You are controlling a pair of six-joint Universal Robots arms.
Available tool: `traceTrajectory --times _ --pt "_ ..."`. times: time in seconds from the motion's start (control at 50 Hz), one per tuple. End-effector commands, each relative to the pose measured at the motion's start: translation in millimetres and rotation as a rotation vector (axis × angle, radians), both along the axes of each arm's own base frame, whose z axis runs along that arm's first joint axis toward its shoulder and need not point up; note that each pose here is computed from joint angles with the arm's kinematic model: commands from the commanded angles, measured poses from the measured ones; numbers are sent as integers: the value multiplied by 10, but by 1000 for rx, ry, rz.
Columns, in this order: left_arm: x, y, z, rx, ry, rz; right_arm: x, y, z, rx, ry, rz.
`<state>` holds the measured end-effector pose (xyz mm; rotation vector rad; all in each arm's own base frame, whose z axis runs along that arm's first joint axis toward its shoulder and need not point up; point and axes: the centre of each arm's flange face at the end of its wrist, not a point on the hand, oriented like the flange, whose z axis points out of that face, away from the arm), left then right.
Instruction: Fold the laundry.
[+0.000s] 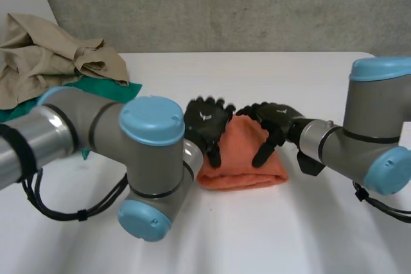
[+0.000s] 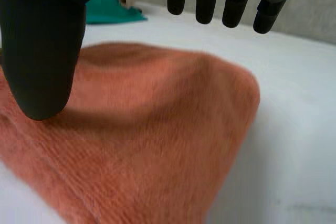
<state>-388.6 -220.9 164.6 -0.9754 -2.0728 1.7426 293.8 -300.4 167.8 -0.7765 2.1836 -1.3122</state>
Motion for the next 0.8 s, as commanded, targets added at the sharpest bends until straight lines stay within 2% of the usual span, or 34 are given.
traceTrajectory --times 0.02,0.14,0.26,0.42,0.48,0.56,0.64,0.8 --pt "92 40 -304 87 -113 22 -7 -105 -232 -19 102 -53" --pt "170 11 -331 78 -161 97 -94 -156 -303 -119 280 -72" --pt "148 12 -174 29 -163 78 -136 -152 -132 -196 314 -93" --pt "171 37 357 -74 -83 66 -254 -76 119 -326 217 -175" --pt "161 88 461 -80 -54 11 -331 95 199 -334 106 -242" --pt "193 148 555 -68 -21 -77 -394 260 72 -221 24 -276" --pt "247 122 545 -50 -15 -101 -491 323 -90 -97 -37 -320" --pt "260 129 502 -38 -22 -106 -385 403 -434 55 -91 -225"
